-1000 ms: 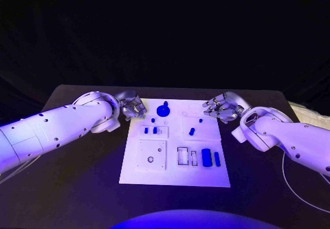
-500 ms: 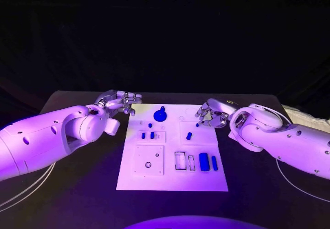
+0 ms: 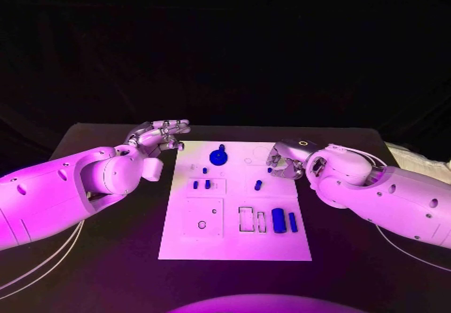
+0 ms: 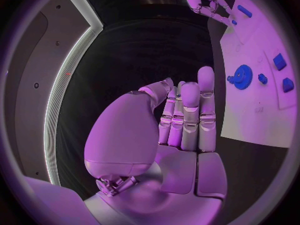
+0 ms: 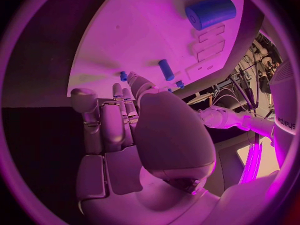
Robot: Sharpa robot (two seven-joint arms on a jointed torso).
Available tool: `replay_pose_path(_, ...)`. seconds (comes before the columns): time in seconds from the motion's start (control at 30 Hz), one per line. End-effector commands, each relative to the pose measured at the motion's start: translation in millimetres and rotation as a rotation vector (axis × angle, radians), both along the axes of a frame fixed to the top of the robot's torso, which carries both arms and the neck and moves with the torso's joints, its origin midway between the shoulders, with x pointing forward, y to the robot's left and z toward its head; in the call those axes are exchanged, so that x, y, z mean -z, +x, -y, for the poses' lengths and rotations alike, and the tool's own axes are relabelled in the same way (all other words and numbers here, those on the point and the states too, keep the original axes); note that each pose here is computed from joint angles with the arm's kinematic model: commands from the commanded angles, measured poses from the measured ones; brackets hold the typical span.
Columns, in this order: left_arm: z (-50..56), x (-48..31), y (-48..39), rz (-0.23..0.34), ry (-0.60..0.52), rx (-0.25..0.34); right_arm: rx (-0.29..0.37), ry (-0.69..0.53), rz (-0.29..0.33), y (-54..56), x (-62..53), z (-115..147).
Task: Assemble the parts on the task board
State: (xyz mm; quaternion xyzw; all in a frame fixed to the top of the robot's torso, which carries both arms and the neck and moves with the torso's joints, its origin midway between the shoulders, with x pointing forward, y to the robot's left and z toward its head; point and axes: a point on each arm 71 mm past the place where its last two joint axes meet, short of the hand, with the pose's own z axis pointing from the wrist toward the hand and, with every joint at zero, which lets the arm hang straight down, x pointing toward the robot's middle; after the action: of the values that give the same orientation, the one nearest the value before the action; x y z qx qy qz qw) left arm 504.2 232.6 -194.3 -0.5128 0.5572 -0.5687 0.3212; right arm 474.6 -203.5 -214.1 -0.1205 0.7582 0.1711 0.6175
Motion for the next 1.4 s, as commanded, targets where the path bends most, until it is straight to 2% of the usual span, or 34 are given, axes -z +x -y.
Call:
replay_pose_path(0.03, 0.8, -2.7, -1.0, 0.015, -0.039, -0.013, 0.005, -0.085, -0.002, 0.9, 4.6, 0.1)
replay_pose_path(0.7, 2.7, -3.1, -3.1, 0.009, -0.045, 0.004, -0.019, -0.072, -0.031, 3.5, 14.2, -10.0)
replay_pose_path(1.13, 7.2, -3.2, -4.2, 0.014, -0.027, 0.044, -0.017, -0.082, -0.056, 5.6, 19.7, -11.7)
replay_pose_path(1.4, 8.9, -3.5, -5.0, 0.016, -0.024, 0.052, -0.009, -0.081, -0.028, 6.6, 20.3, -12.1)
